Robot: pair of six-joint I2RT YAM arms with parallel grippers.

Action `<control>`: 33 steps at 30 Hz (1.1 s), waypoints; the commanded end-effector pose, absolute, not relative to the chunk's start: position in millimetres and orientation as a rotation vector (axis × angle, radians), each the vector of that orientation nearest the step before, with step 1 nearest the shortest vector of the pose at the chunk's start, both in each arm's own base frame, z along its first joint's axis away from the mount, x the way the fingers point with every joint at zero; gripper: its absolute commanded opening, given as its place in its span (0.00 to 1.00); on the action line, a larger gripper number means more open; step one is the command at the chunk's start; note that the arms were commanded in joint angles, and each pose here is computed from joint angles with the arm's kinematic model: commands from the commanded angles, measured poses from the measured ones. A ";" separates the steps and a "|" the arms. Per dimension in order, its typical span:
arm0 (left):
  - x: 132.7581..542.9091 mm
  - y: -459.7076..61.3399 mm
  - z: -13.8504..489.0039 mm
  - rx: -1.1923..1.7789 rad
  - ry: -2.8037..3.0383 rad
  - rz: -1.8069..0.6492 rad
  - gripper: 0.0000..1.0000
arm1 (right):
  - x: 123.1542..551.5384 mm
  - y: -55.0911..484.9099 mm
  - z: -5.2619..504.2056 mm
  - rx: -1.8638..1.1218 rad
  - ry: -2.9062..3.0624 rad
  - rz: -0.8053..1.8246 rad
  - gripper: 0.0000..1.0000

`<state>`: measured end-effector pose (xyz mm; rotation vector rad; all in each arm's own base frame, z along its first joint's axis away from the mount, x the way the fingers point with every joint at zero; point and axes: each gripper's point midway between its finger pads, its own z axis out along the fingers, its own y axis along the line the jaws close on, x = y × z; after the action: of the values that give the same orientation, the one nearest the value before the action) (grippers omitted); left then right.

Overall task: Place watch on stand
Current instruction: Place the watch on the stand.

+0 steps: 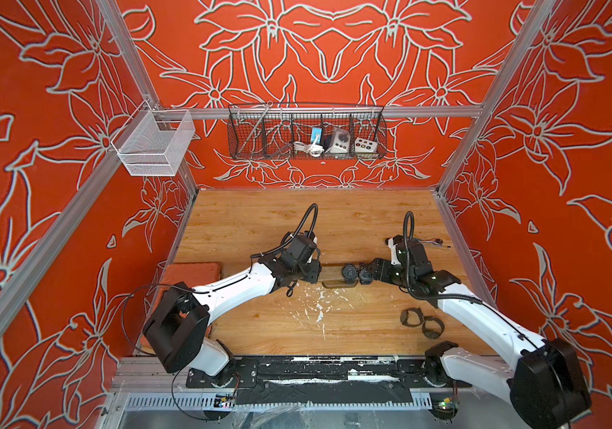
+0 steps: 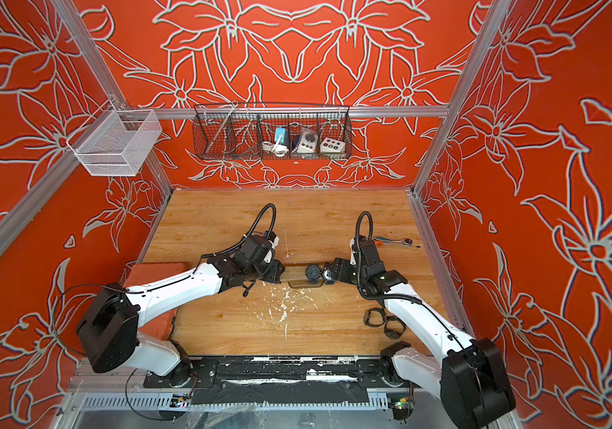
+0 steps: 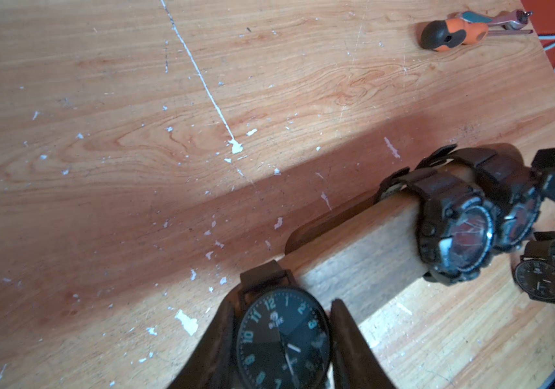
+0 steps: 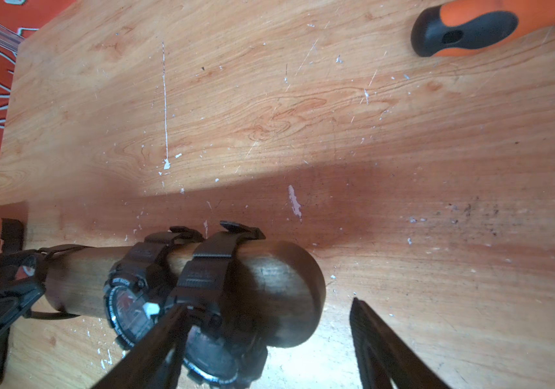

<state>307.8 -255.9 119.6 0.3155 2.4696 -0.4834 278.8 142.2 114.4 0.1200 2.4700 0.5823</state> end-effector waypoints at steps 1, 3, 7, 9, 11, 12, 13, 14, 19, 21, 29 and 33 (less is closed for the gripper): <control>312.0 -266.8 124.3 0.350 2.447 -0.485 0.17 | 275.2 142.3 106.4 0.146 2.489 0.605 0.77; 311.6 -272.1 123.3 0.364 2.448 -0.487 0.17 | 274.2 142.3 105.4 0.152 2.490 0.610 0.76; 309.4 -284.9 121.6 0.388 2.448 -0.504 0.18 | 272.8 142.1 105.4 0.157 2.488 0.616 0.75; 308.3 -292.5 120.2 0.398 2.450 -0.514 0.19 | 272.1 141.4 105.6 0.162 2.486 0.616 0.74; 307.4 -298.7 118.4 0.406 2.452 -0.520 0.20 | 271.3 140.5 105.8 0.166 2.484 0.614 0.74; 307.0 -302.1 117.8 0.413 2.453 -0.523 0.20 | 271.0 140.1 106.1 0.169 2.483 0.613 0.74; 306.5 -304.7 117.8 0.417 2.453 -0.527 0.21 | 270.5 139.5 105.8 0.170 2.483 0.610 0.74; 306.2 -306.7 116.2 0.419 2.459 -0.527 0.22 | 270.3 138.6 106.6 0.172 2.481 0.605 0.74; 305.7 -316.3 116.7 0.424 2.466 -0.555 0.25 | 268.7 134.0 107.6 0.177 2.479 0.576 0.74; 304.9 -318.7 116.2 0.424 2.469 -0.564 0.28 | 268.7 131.3 107.9 0.182 2.475 0.560 0.74; 298.9 -322.5 119.4 0.444 2.476 -0.610 0.44 | 268.1 119.0 114.7 0.191 2.462 0.477 0.75; 296.6 -317.6 127.1 0.441 2.459 -0.607 0.54 | 266.6 111.0 118.5 0.195 2.453 0.425 0.76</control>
<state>302.5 -318.6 119.3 0.4271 2.4645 -0.5972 266.9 123.8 114.4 0.1763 2.4610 0.5040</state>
